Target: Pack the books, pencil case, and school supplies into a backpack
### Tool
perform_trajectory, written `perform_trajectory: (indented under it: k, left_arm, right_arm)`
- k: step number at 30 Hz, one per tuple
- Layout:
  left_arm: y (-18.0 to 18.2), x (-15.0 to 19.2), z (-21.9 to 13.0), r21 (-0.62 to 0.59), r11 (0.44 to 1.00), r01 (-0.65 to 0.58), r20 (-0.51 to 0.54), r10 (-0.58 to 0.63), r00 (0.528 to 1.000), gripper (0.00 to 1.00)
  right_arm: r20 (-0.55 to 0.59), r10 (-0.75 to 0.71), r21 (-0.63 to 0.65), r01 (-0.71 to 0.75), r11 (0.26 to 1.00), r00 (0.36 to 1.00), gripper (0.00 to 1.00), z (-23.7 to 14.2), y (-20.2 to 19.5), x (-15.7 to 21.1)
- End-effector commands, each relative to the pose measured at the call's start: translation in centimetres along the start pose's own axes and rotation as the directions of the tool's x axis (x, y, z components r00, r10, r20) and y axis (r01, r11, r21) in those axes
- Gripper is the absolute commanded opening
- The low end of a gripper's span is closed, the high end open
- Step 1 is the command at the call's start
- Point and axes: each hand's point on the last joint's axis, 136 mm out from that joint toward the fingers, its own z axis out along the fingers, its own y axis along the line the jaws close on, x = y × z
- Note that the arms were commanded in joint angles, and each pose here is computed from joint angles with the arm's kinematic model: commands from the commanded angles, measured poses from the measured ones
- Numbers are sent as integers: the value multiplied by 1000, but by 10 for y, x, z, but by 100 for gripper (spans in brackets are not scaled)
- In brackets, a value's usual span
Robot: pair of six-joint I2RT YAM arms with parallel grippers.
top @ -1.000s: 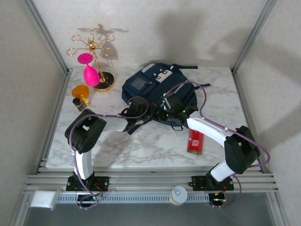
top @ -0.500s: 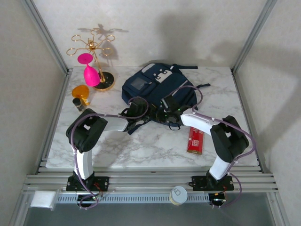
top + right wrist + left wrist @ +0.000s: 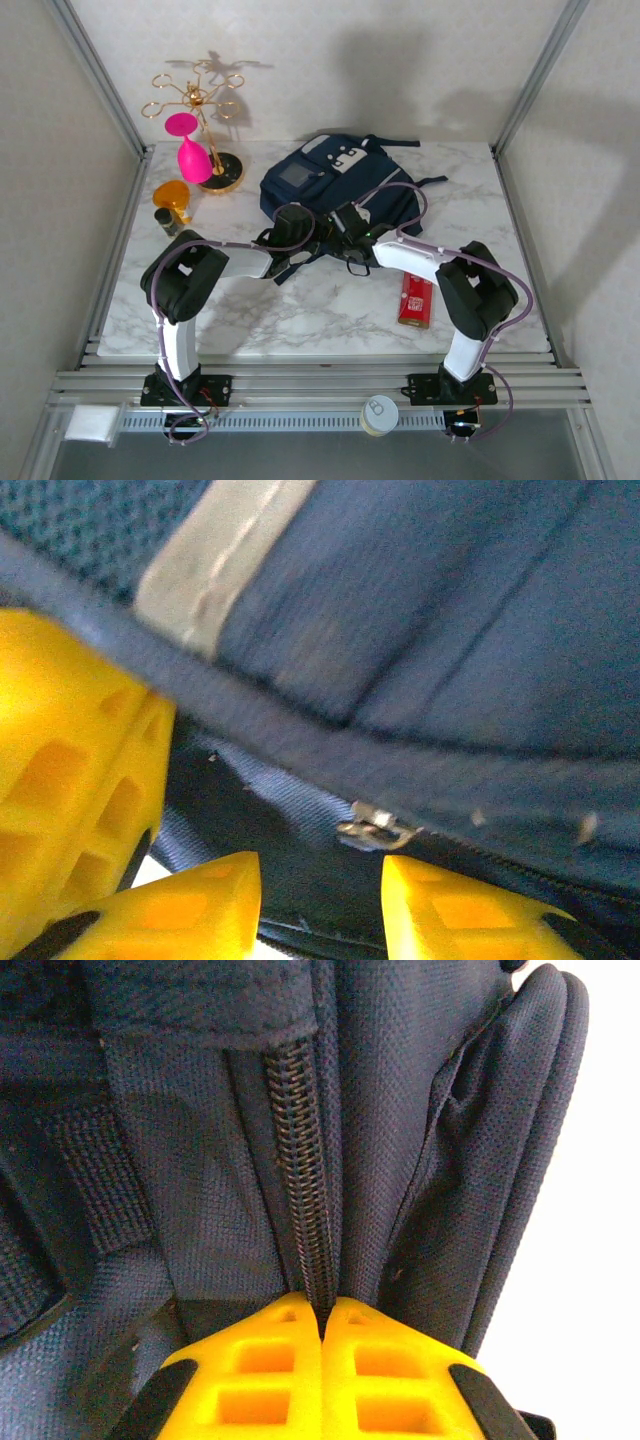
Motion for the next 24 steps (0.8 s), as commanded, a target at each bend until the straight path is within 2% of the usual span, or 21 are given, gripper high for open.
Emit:
perform_trajectory:
  k: [1, 5, 9, 18, 22, 24]
  left_arm:
    - [-51, -1, -12, 169, 985, 18, -10, -17, 1000, 0]
    - [-50, -1, -15, 165, 986, 10, -5, -9, 1000, 0]
    - [-48, -3, -16, 150, 989, -3, 3, 3, 1000, 0]
    - [-43, -11, -19, 103, 994, -45, 45, 40, 998, 0]
    - [-44, -13, -20, 96, 994, -61, 58, 56, 997, 0]
    - [-43, -15, -19, 80, 994, -75, 66, 70, 995, 0]
  right_arm:
    - [44, 90, 43, -92, 995, 995, 34, 12, -10, -1]
    - [100, 51, 79, -59, 995, 994, 38, 17, -8, -17]
    - [149, 7, 132, -27, 991, 989, 36, 12, -12, -31]
    - [235, -18, 149, -18, 989, 972, 33, -8, -22, -55]
    - [247, -43, 145, 7, 989, 968, 23, -11, -20, -59]
    - [241, -62, 149, 26, 988, 968, 23, -10, -20, -59]
